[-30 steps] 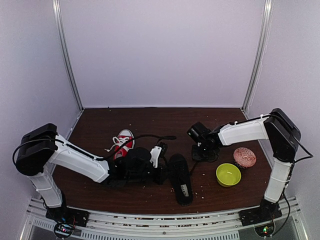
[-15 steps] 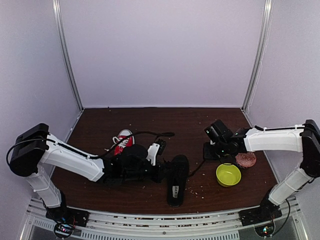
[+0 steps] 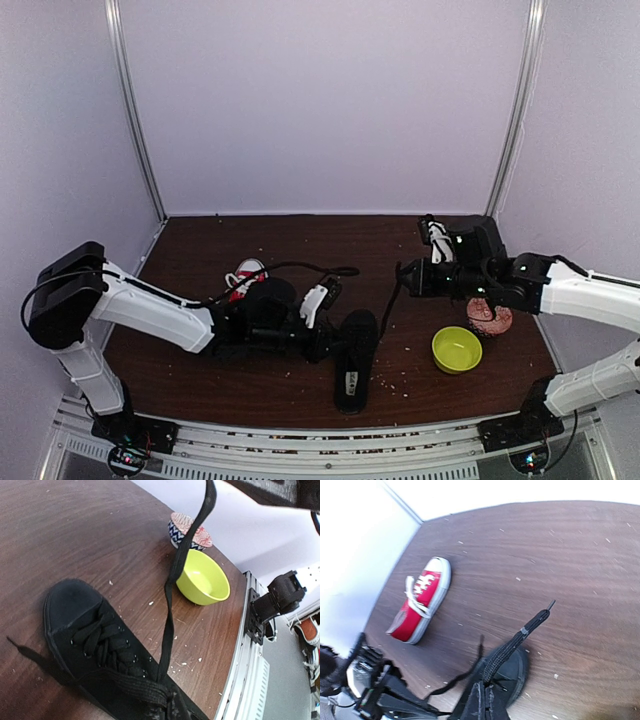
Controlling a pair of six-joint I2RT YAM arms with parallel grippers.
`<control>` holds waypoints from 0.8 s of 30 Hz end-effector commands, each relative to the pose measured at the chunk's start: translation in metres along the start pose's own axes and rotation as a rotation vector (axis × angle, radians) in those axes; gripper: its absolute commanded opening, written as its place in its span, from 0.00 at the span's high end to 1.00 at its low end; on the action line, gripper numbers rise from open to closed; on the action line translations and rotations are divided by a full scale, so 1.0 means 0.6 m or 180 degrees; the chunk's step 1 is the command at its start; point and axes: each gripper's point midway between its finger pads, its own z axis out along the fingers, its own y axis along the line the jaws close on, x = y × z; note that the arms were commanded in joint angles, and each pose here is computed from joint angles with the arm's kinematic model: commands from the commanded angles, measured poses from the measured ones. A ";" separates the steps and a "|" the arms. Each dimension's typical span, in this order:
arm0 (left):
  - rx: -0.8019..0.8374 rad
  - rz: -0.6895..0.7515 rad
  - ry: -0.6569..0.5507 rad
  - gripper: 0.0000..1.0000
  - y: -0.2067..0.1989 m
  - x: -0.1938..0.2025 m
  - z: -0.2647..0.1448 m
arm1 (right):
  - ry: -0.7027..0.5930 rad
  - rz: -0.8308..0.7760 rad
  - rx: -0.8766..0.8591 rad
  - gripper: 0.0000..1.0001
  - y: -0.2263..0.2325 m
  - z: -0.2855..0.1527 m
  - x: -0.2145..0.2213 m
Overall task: Tie the shoes
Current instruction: Pick up the shoelace from the center of the board, then pass from the right arm to the left
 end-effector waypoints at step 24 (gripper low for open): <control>0.0584 0.0468 -0.0022 0.64 -0.020 -0.067 0.046 | -0.0092 0.0044 -0.0773 1.00 0.096 -0.003 -0.024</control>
